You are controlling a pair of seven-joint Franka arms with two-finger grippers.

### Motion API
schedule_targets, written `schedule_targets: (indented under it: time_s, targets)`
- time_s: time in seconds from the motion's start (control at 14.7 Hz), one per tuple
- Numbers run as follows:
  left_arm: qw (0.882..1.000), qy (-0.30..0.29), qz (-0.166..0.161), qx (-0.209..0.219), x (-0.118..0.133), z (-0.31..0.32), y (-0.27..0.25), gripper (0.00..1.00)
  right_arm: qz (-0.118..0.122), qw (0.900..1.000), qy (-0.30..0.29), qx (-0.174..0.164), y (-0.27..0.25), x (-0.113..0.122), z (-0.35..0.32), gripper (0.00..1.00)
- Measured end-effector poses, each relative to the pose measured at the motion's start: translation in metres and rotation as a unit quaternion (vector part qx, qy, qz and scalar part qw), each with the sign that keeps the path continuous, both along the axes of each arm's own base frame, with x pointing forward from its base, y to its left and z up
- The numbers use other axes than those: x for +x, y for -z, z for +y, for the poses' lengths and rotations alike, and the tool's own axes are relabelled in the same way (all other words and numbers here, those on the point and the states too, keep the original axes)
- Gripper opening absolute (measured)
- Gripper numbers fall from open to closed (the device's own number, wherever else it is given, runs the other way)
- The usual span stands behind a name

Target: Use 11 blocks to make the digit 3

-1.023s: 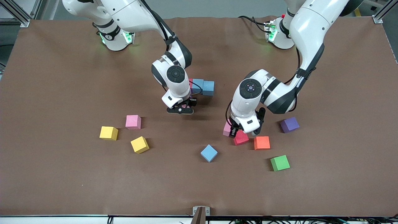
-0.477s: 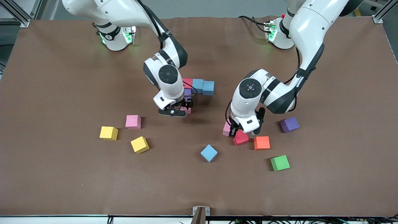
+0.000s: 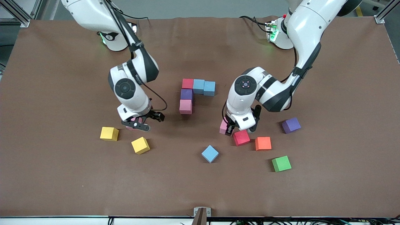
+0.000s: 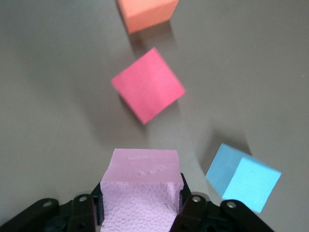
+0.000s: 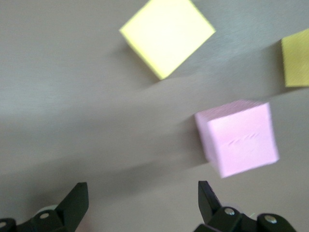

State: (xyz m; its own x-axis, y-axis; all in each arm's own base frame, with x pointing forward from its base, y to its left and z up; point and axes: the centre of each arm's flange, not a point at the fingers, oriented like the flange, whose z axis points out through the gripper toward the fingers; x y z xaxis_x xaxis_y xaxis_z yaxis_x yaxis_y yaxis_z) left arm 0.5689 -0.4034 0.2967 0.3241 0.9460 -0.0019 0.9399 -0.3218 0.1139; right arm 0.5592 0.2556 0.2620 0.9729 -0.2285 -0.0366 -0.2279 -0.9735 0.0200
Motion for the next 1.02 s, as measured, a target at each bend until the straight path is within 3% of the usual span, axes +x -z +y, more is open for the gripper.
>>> schedule_targets:
  time_s: [0.2,0.68,1.02]
  targets:
    - [0.999,-0.043,0.01,-0.003,-0.019,-0.023,0.008,0.55,0.009,0.999,-0.032,-0.001,0.017,0.003,-0.042,1.0]
    - [0.982,-0.181,0.046,-0.01,-0.067,-0.079,0.052,0.55,-0.013,0.998,-0.058,0.005,0.046,-0.007,-0.075,1.0]
    - [0.98,-0.191,0.055,-0.028,-0.091,-0.111,0.074,0.55,-0.011,0.998,-0.058,0.004,0.046,-0.007,-0.078,1.0]
